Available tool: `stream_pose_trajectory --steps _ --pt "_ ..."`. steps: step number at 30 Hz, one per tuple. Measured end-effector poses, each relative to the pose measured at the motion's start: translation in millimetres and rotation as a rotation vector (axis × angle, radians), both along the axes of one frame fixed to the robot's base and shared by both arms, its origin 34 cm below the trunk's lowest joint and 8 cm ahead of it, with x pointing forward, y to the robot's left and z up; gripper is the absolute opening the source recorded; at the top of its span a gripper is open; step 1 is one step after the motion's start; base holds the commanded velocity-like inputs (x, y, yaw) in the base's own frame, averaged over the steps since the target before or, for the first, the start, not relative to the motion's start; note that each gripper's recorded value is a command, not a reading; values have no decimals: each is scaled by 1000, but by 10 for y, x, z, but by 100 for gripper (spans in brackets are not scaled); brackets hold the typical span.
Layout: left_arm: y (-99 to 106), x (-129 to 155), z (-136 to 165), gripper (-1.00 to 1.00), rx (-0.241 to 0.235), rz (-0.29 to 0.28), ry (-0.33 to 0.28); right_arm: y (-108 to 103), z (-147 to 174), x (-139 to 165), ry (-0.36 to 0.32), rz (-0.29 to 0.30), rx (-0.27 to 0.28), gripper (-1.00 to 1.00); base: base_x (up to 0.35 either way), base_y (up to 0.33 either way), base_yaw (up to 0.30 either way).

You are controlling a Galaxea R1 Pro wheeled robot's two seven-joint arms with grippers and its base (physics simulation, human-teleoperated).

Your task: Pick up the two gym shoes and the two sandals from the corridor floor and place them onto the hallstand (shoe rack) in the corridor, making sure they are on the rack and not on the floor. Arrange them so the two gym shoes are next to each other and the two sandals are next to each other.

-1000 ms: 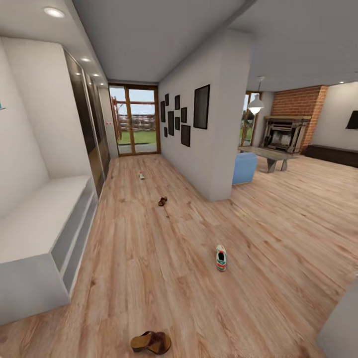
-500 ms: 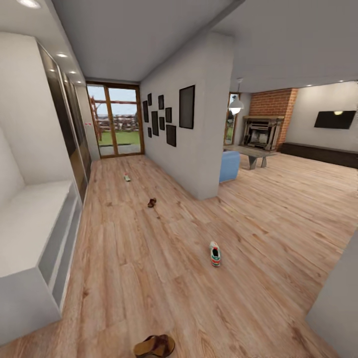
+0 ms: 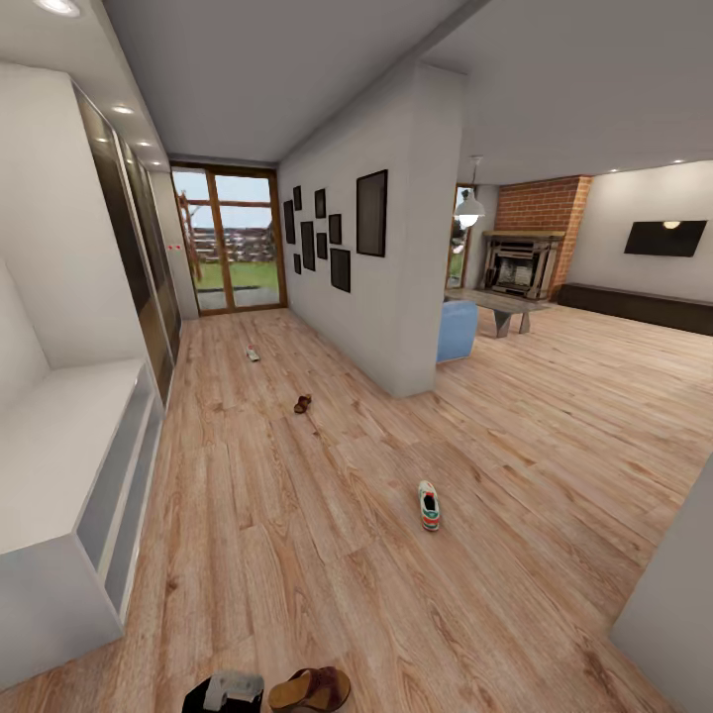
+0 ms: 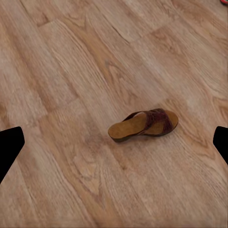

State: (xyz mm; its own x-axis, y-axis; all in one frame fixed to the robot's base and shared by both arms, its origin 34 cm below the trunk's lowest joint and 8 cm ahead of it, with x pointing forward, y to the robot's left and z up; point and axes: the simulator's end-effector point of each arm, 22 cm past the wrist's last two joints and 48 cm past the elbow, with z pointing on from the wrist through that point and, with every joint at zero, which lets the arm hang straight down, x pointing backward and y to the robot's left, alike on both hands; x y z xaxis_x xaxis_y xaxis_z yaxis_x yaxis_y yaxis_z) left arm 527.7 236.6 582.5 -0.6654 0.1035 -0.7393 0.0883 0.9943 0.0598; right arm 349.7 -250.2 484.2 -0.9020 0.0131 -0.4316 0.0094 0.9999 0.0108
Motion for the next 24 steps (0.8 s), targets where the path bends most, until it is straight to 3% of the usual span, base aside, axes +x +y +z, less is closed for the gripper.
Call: stream_pose_trajectory --steps 3,8,11,15,24 --pt "-1 4 -3 100 1 0 4 -9 27 56 -12 -2 -2 100 0 0 0" --pt "-2 3 -9 100 1 -1 8 -23 402 686 -135 -14 1 100 0 0 0" --pt "-2 16 3 100 2 -2 5 6 544 832 -88 -44 34 100 0 0 0" --pt "-16 141 89 100 19 -20 -19 70 557 777 -11 -74 80 100 0 0 0" --pt "-19 305 197 100 30 -31 -47 89 573 778 2 -76 83 100 0 0 0"
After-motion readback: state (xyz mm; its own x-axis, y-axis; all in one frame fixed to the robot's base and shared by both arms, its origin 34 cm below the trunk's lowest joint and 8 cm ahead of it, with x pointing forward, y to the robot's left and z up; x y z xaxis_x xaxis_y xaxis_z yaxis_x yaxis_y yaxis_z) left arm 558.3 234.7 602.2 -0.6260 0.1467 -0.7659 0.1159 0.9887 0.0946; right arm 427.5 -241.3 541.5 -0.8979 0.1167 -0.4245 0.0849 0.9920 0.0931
